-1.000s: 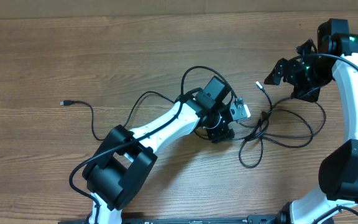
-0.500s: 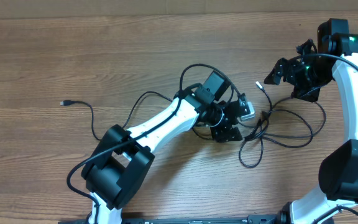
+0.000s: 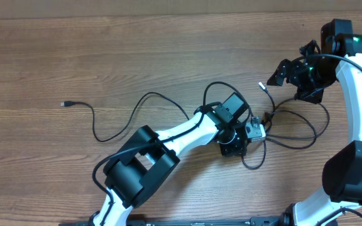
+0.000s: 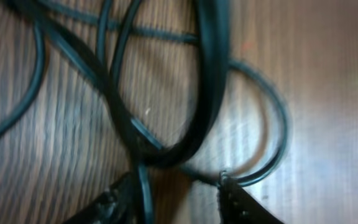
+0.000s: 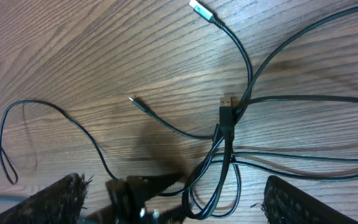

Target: Untangle cables

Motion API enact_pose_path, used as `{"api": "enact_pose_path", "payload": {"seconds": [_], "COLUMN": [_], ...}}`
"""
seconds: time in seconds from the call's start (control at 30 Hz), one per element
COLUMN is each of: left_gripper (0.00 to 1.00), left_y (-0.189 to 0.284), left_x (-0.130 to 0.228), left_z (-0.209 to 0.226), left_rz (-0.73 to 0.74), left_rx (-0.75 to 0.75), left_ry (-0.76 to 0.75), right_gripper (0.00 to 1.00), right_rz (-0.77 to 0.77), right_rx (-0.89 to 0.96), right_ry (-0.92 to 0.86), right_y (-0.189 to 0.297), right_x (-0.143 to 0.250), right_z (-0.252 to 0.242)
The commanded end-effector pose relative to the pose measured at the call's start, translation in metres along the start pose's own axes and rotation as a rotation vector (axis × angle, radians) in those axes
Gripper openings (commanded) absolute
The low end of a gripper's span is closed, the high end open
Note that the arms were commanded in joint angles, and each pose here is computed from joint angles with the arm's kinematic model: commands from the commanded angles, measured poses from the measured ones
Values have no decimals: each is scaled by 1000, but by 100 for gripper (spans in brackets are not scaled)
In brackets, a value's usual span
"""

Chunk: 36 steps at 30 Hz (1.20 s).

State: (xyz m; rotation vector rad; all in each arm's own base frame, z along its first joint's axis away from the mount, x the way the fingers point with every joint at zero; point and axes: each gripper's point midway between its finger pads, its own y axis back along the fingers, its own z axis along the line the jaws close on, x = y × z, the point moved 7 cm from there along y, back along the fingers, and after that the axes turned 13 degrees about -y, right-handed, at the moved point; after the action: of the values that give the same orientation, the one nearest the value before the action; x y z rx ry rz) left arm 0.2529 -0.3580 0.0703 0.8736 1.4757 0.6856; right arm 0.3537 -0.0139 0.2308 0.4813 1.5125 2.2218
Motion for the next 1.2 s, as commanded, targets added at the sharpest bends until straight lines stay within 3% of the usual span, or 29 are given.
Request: {"api": "enact_pose_path", "payload": {"seconds": [0.0,0.07,0.13,0.17,0.47,0.7,0.83,1.0,1.17], "left_gripper": [38,27,6,4,4,4,4,4,4], "left_y": [1,6,14,19,120,206,230,257,342], "left_x": [11,14,13,12,-38,-63,-60,-55,-27], "left_z": [15,23,32,34,48,59,65,69,67], "left_rz": [71,95,109,112,51,-106,-155,-192,-214], "left_rx": [-109,-166,-211,-220,-286,-468,-568,-658,-917], "left_ry": [51,89,138,155,384,668,780,804,884], "right_gripper": [90,90,90,90,90,89,89,88,88], "right_rz": [-26,-27,-26,-26,-5,118,134,113,93], "right_rx": [0,-1,0,0,-22,-105,-134,-170,-176], "right_ry": [13,12,12,12,8,16,39,52,77], "right_y": [7,7,7,7,7,3,1,-2,-4], "right_x": [-3,-3,-3,-3,0,22,27,26,24], "right_z": [1,1,1,1,3,20,30,43,48]}}
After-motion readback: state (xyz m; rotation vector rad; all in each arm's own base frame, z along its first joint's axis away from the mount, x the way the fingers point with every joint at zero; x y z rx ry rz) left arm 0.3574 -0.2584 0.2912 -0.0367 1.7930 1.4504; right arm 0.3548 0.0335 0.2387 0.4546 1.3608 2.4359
